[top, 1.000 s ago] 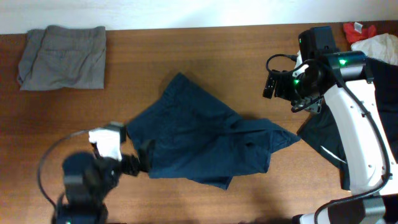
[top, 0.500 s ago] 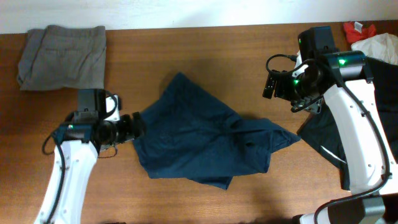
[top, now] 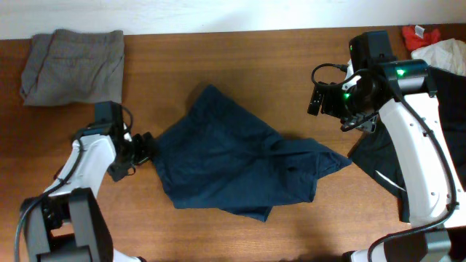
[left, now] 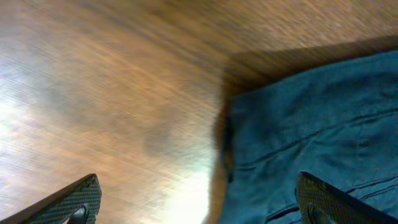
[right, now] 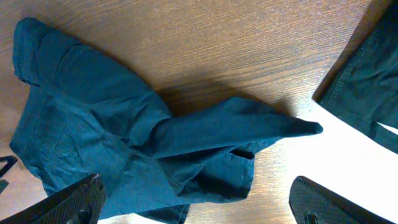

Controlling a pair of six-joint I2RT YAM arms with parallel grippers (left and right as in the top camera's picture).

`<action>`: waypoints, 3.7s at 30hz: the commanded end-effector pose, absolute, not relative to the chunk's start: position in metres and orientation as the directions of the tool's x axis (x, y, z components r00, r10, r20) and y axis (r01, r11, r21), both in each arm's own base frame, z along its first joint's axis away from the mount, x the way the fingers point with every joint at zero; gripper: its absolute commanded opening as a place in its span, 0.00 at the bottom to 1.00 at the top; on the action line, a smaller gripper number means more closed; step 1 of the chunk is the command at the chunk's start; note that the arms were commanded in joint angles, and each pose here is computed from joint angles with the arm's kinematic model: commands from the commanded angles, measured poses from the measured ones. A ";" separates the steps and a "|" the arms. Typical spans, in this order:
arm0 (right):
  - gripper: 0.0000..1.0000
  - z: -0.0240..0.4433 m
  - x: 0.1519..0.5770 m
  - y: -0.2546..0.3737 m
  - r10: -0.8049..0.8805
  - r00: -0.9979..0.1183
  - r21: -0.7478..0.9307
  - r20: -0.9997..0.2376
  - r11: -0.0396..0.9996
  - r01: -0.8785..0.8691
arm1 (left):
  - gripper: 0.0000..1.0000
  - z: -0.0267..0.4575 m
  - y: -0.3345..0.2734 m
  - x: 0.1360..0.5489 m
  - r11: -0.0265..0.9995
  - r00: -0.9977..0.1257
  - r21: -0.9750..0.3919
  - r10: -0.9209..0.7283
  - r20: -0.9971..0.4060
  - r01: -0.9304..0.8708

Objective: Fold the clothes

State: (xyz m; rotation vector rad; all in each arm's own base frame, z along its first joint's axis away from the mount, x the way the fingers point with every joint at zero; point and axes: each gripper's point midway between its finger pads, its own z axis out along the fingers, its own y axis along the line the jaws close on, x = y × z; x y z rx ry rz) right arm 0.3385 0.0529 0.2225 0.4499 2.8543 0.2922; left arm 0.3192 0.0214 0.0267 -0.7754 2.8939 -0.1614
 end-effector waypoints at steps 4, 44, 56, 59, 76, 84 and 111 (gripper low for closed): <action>0.98 0.222 0.338 0.052 0.329 -0.923 0.221 -0.201 0.933 0.284 | 0.99 0.030 0.001 0.342 0.881 -0.863 -0.151 -0.471 -0.183 -0.449; 0.98 0.221 0.338 0.052 0.329 -0.923 0.221 -0.201 0.933 0.284 | 0.01 0.021 -0.002 0.353 0.921 -0.908 0.096 -0.350 -0.229 -0.379; 0.98 0.219 0.324 0.087 0.279 -0.954 0.331 -0.108 0.915 0.230 | 0.01 0.023 0.062 0.349 0.782 -0.770 0.055 -0.595 -0.231 -0.621; 0.98 0.192 0.284 0.124 0.141 -0.990 0.279 0.014 0.950 0.140 | 0.01 0.023 0.066 0.350 0.771 -0.757 0.051 -0.609 -0.236 -0.635; 0.96 0.068 0.175 0.289 -0.195 -0.981 0.360 -0.007 0.915 -0.184 | 0.02 0.022 0.091 0.341 0.704 -0.694 0.051 -0.683 -0.229 -0.709; 0.96 0.015 0.168 0.309 -0.168 -0.985 0.285 0.024 0.946 -0.154 | 0.02 0.017 0.090 0.333 0.704 -0.699 0.065 -0.684 -0.209 -0.707; 0.04 0.022 0.201 0.268 -0.050 -0.998 0.126 -0.022 0.991 -0.053 | 0.01 0.018 0.080 0.329 0.711 -0.705 0.030 -0.689 -0.166 -0.702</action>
